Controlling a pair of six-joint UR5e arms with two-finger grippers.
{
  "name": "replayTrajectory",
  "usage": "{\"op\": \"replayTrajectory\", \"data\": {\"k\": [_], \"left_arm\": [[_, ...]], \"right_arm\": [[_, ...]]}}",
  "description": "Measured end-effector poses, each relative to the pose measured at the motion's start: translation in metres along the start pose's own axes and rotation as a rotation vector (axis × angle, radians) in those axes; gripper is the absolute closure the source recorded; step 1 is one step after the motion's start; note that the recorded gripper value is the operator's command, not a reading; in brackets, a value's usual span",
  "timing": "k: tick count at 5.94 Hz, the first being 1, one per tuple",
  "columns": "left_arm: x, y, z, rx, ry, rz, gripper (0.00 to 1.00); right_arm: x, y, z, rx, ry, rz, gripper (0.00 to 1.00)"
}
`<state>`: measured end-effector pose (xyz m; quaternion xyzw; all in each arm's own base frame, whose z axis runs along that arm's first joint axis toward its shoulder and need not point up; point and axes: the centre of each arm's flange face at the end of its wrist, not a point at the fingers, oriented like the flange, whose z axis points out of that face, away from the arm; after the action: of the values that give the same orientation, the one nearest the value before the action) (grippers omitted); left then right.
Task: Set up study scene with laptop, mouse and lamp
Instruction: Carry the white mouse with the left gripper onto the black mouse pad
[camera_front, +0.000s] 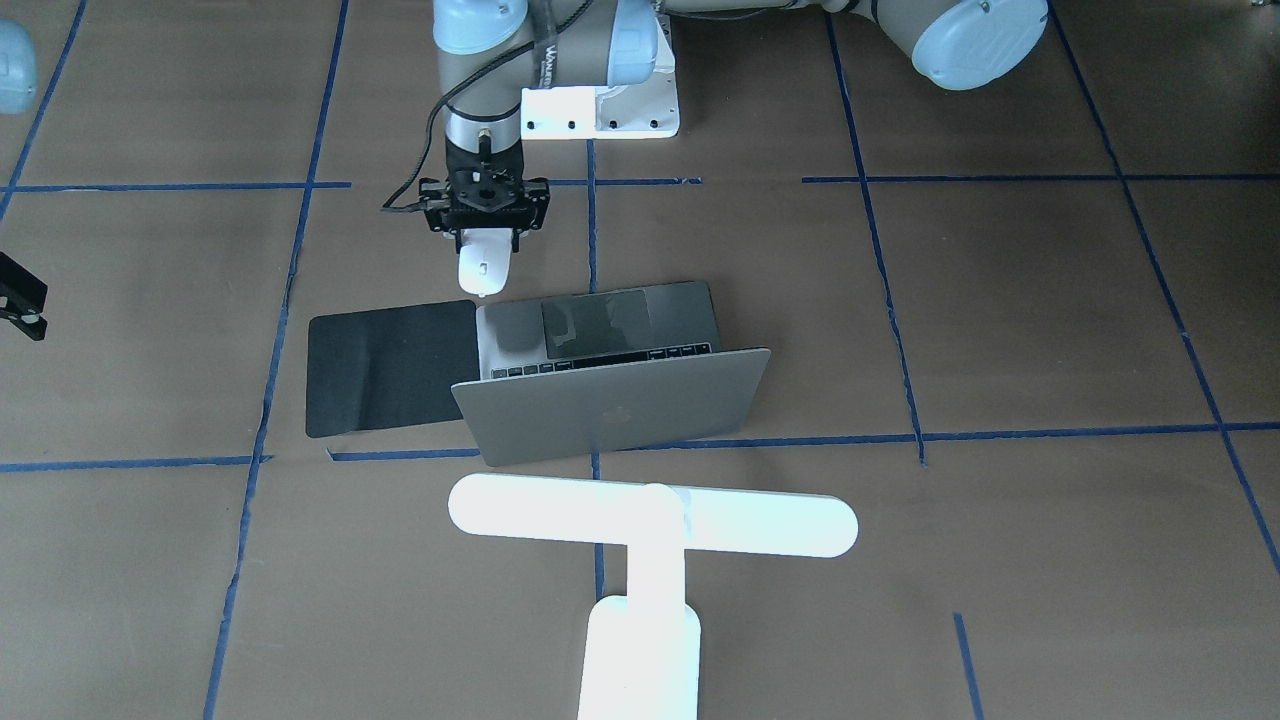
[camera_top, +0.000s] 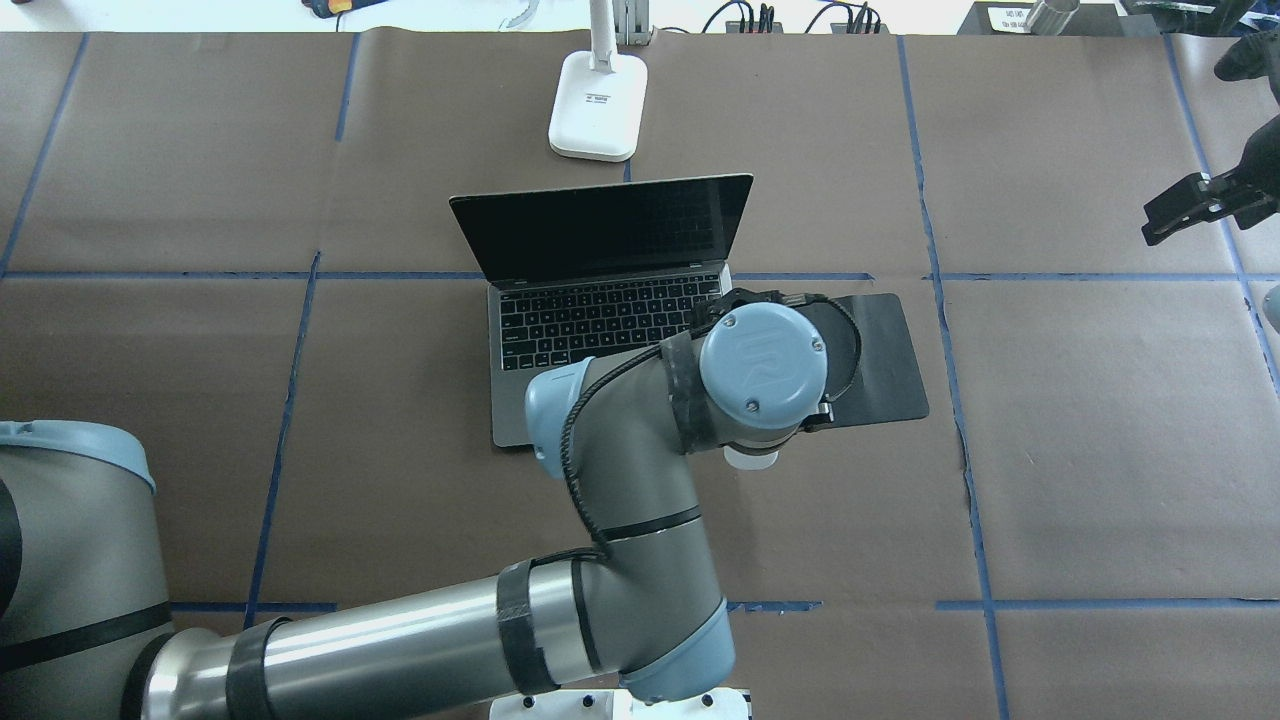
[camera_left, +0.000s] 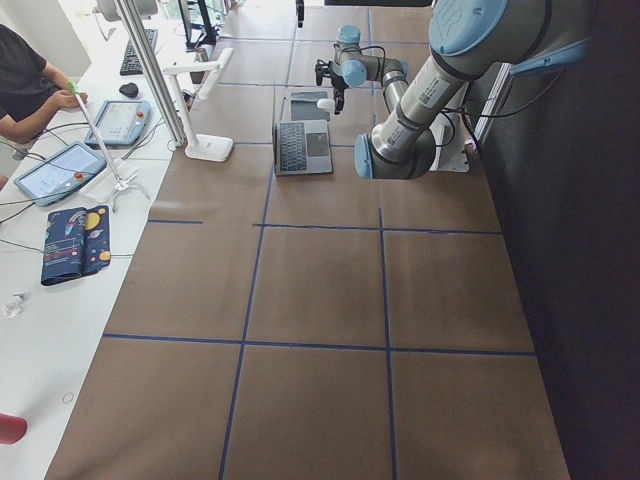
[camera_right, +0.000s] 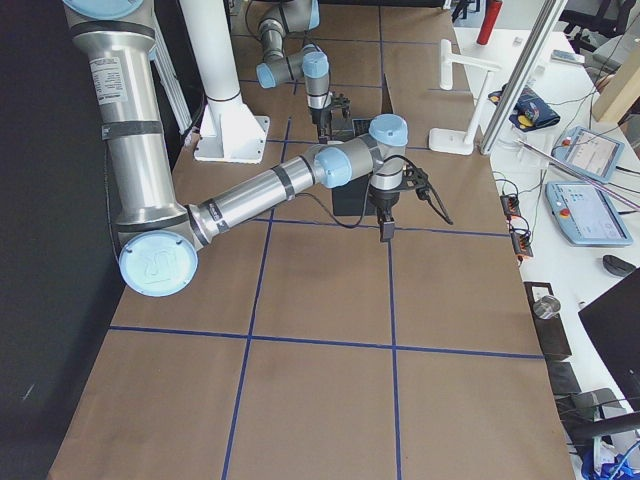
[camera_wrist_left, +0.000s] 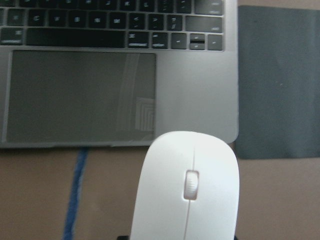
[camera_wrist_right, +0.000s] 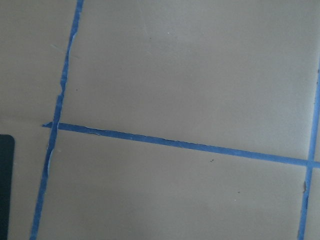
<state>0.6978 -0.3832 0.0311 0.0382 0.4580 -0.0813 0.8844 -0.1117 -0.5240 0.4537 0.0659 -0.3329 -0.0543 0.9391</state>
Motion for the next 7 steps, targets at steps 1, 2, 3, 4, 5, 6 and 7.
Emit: {"op": "replayTrajectory", "data": {"k": [1,2,3,4,5,6,7], "left_arm": [[0.031,-0.015,0.004,0.012,0.009,-0.002,0.97],[0.049,-0.024,0.017,0.018,0.022,0.004,0.96],[0.057,-0.03,0.033,0.023,0.041,0.009,0.96],[0.06,-0.036,0.044,0.029,0.054,0.018,0.95],[0.059,-0.044,0.05,0.036,0.057,0.024,0.93],[0.054,-0.052,0.056,0.043,0.051,0.023,0.85],[0.05,-0.057,0.063,0.046,0.043,0.019,0.7]], "right_arm": [[0.015,0.006,0.0,-0.008,-0.001,-0.006,0.0],[0.023,0.011,0.0,-0.014,-0.01,-0.002,0.0],[0.028,0.013,0.0,-0.017,-0.016,0.003,0.0],[0.031,0.014,-0.001,-0.017,-0.02,0.006,0.0],[0.032,0.014,-0.001,-0.017,-0.025,0.008,0.0],[0.032,0.014,-0.002,-0.017,-0.028,0.01,0.0],[0.032,0.014,-0.002,-0.017,-0.029,0.01,0.0]]}}
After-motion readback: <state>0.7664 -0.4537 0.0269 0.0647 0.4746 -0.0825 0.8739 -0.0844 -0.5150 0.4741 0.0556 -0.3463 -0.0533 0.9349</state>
